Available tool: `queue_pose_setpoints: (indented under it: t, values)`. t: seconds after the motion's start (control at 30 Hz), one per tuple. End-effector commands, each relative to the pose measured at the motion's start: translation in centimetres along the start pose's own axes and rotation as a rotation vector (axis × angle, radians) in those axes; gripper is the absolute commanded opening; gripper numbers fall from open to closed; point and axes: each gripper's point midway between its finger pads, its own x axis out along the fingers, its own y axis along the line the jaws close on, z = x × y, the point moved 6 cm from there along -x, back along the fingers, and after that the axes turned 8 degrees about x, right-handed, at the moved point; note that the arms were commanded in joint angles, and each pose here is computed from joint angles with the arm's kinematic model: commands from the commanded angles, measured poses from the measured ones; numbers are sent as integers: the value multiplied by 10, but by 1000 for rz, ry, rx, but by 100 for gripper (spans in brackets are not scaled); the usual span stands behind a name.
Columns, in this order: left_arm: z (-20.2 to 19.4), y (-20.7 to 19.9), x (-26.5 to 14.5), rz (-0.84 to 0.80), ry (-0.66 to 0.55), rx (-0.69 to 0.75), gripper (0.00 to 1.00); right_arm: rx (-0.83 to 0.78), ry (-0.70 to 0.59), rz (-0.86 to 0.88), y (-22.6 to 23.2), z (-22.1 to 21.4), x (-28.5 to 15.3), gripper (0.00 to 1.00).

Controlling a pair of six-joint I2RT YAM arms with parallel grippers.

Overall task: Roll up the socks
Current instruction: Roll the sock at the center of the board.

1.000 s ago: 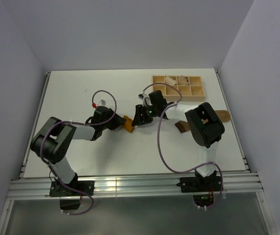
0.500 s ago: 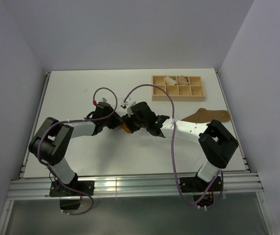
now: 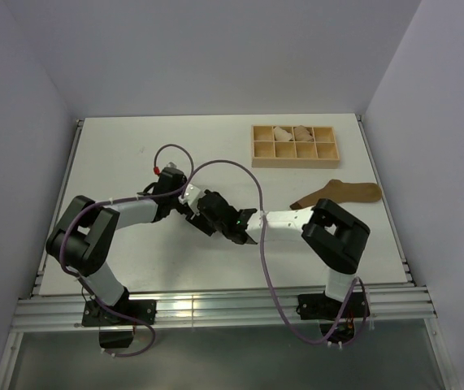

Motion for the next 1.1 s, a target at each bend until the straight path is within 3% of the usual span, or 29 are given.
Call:
queue_pose_setpoints:
  t: [0.0, 0.5, 0.7, 0.8, 0.97, 1.07]
  values:
    - [3, -2, -6, 22, 1, 28, 0, -16, -76, -62, -1, 14, 8, 67]
    - [2, -9, -7, 5, 36, 20, 0, -148, 32, -203, 11, -20, 35, 66]
    - [2, -12, -10, -11, 43, 18, 1, -166, 108, -225, 13, -40, 45, 61]
    - [2, -14, -13, -19, 46, 12, 4, -166, 147, -200, 16, -47, 47, 54]
    - [5, -15, -15, -18, 33, 0, 13, -130, 201, -160, 12, -56, 47, 32]
    - [10, -13, -19, -16, 10, -14, 27, -88, 220, -127, 6, -59, 45, 21]
